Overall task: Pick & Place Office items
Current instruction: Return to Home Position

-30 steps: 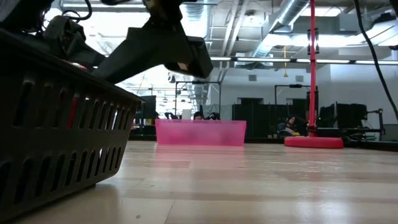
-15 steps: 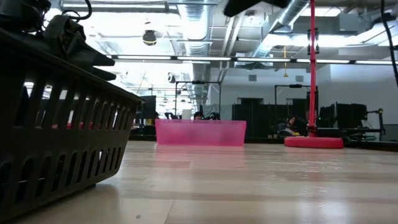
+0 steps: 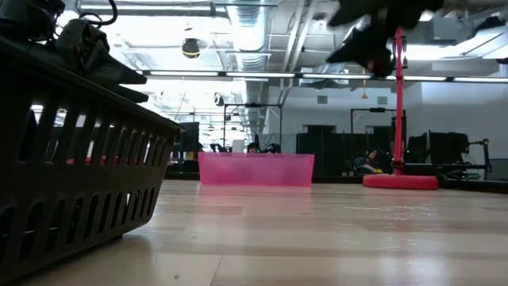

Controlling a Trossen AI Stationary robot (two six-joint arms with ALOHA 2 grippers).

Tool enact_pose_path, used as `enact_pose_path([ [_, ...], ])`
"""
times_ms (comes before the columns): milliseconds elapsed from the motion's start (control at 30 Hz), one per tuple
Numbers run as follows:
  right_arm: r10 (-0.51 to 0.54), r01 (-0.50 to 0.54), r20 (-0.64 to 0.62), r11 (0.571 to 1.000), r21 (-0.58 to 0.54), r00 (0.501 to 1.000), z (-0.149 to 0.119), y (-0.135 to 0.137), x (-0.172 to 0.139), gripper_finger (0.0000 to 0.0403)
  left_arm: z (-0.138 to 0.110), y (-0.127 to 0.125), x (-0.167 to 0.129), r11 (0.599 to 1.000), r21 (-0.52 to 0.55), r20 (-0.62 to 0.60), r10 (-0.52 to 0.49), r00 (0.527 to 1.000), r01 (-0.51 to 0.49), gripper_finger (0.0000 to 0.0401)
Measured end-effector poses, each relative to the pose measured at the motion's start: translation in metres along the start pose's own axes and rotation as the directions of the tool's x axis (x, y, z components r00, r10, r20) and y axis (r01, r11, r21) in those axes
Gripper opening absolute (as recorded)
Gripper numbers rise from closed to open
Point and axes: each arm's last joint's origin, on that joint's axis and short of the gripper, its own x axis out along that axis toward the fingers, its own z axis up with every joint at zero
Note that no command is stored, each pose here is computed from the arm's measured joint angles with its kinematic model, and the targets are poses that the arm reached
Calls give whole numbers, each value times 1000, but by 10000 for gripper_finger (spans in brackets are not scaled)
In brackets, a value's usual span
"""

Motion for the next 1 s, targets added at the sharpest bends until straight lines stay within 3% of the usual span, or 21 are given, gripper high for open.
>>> enact_pose_path([
  [200, 55, -52, 33, 995, -84, 998, -18, -43, -12, 207, 0, 0, 0, 1000, -1, 2, -1, 1000, 1, 241],
  [467, 93, -60, 260, 990, -131, 961, -58, -99, -60, 207, 1, 0, 0, 1000, -2, 6, -3, 1000, 3, 241],
  [767, 83, -19, 266, 972, -235, 960, -86, -119, -94, 207, 1, 0, 0, 1000, -2, 5, -4, 1000, 4, 241],
  [1000, 139, -80, 300, 977, -199, 944, -115, -136, -93, 207, 1, 0, 0, 1000, -2, 5, -7, 1000, 7, 241],
])
